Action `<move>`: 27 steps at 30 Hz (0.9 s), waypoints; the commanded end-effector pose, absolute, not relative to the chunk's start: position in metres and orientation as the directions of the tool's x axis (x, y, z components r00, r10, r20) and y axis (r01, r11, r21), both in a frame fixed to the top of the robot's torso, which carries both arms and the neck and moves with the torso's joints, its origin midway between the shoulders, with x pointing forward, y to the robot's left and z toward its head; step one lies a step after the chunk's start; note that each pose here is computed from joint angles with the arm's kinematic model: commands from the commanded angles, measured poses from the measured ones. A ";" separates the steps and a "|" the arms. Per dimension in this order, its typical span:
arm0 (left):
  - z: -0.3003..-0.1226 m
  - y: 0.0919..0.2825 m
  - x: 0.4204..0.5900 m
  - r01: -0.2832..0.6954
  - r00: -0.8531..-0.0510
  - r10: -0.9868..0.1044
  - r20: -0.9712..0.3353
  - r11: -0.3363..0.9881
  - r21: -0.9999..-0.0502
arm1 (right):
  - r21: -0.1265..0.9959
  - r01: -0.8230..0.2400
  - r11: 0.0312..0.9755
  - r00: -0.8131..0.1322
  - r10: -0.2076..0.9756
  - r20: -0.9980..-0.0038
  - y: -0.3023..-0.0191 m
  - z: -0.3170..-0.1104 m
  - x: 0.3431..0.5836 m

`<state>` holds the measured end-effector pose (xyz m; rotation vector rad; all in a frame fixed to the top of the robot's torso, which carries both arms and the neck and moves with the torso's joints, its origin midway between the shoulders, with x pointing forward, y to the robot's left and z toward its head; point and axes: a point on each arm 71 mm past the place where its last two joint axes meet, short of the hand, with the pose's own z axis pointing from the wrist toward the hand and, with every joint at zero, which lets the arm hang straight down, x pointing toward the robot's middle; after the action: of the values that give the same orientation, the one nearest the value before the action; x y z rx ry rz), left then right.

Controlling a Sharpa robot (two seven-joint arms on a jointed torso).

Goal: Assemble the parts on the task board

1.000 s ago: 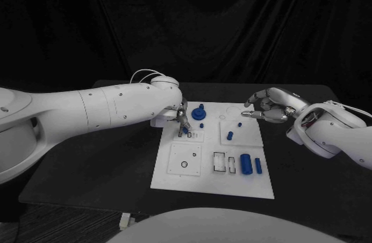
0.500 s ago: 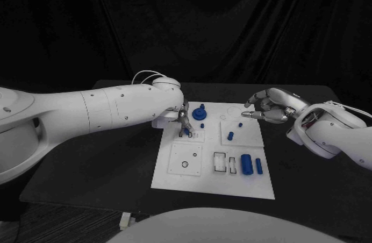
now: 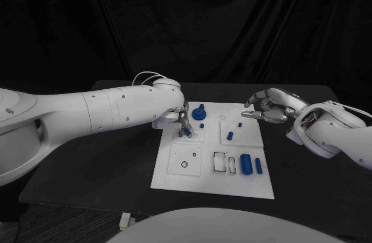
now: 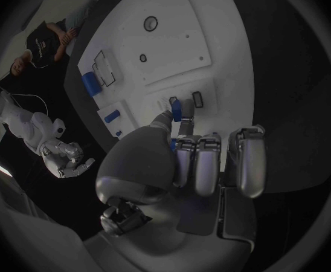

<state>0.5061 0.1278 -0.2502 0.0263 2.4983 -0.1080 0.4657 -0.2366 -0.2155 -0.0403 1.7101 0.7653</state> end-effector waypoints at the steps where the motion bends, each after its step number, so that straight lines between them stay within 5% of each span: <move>1: -0.251 0.124 0.505 0.053 -0.803 -0.006 -0.596 0.995 -0.082 | 0.463 -0.398 0.792 -0.304 0.362 -0.881 -0.238 -0.217 0.465; 27: -0.257 0.122 0.504 0.053 -0.808 -0.005 -0.588 0.995 -0.081 | 0.463 -0.396 0.793 -0.305 0.363 -0.881 -0.238 -0.217 0.464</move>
<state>0.5052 0.1243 -0.2556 0.0276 2.5065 -0.1085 0.4650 -0.2377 -0.2158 -0.0365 1.7144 0.7615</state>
